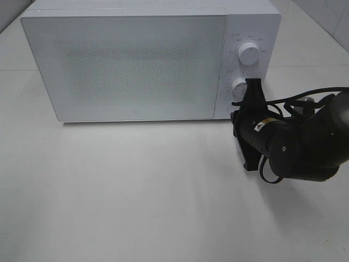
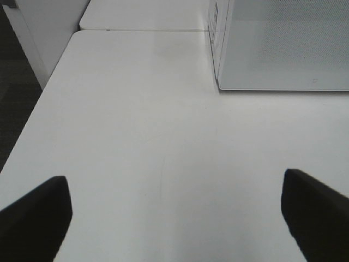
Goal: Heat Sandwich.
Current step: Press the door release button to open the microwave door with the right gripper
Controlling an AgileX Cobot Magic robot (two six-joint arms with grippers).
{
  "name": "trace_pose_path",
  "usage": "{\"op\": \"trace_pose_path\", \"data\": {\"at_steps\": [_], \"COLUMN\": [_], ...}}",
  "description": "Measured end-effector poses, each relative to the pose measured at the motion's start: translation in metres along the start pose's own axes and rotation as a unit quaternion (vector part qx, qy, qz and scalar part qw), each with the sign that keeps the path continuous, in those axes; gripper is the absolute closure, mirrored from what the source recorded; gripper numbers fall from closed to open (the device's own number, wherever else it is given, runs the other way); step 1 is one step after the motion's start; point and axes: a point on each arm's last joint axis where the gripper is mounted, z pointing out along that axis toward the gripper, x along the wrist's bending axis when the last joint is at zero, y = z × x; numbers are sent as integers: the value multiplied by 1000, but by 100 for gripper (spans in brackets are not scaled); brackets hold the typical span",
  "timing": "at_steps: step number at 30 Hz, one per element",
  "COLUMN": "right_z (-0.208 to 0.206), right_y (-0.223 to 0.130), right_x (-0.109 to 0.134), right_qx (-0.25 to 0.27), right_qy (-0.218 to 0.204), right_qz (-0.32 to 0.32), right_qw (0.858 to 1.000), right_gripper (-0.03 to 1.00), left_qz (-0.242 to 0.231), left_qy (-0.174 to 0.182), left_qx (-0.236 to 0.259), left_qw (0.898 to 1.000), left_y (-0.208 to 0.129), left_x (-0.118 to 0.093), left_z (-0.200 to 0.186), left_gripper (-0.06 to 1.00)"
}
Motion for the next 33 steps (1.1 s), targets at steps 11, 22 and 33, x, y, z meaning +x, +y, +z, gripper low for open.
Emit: {"op": "trace_pose_path", "data": {"at_steps": [11, 22, 33], "right_z": [36, 42, 53], "right_y": [6, 7, 5], "right_x": [9, 7, 3], "right_qx": [-8, -25, -38], "right_qy": [3, 15, 26], "right_qz": [8, 12, 12], "right_qw": [1000, 999, 999], "right_gripper": [95, 95, 95], "left_qz": [0, 0, 0], "left_qy": [0, 0, 0], "left_qx": [0, 0, 0], "left_qw": [1000, 1000, 1000], "left_y": [0, 0, 0], "left_x": [0, 0, 0], "left_z": [0, 0, 0], "left_gripper": [-3, -3, -3]}}
